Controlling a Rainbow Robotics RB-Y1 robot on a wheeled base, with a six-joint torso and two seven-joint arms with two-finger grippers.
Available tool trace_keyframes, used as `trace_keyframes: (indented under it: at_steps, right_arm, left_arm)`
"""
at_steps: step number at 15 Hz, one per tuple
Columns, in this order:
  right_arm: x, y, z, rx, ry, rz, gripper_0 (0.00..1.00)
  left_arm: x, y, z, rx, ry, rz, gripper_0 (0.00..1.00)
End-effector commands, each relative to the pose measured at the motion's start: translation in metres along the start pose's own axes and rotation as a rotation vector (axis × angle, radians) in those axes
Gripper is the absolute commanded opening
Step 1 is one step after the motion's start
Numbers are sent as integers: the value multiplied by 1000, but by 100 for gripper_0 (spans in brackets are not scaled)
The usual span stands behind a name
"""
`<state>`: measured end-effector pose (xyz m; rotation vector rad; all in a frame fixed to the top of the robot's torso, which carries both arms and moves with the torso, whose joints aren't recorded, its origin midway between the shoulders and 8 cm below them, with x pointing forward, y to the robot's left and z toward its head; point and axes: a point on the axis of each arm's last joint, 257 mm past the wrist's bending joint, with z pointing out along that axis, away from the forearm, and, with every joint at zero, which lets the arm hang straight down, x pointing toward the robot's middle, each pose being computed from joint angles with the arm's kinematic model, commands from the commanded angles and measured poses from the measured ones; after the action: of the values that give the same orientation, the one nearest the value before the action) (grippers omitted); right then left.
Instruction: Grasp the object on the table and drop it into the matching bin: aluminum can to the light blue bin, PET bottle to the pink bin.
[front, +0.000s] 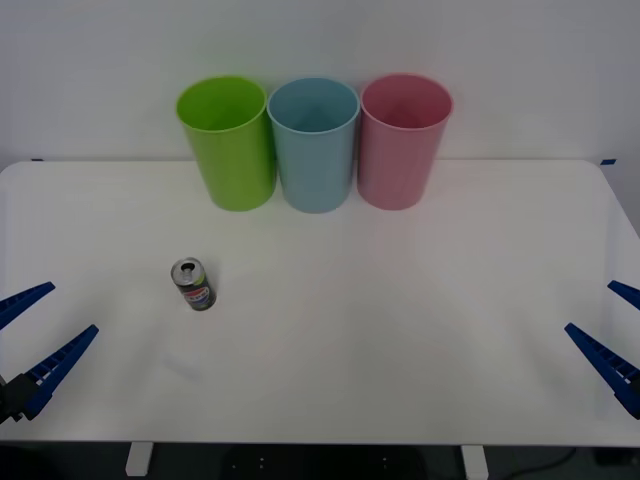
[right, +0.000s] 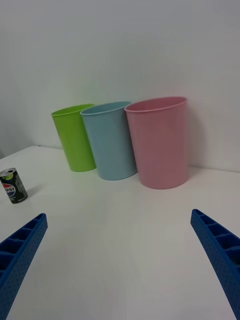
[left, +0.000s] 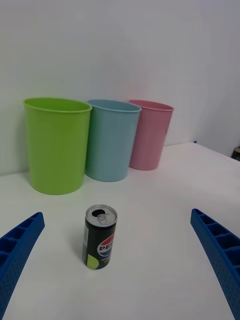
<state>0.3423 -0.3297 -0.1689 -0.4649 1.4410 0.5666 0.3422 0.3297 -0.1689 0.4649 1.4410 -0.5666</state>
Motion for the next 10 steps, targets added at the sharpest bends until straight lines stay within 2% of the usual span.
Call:
trace_keyframes:
  at_steps: [1,2,3,5,10]
  right_arm:
    - [0,0,0,0,0,0,100]
    - [0,0,0,0,0,0,100]
    - [0,0,0,0,0,0,100]
    - [0,0,0,0,0,0,100]
    - [0,0,0,0,0,0,100]
  left_arm:
    - [0,0,0,0,0,0,100]
    - [12,-5,1,-7,-3,-38,100]
    - [14,-6,1,-12,-9,-45,100]
    - [13,-10,5,4,-12,-43,100]
    - [17,-7,5,-8,0,-25,100]
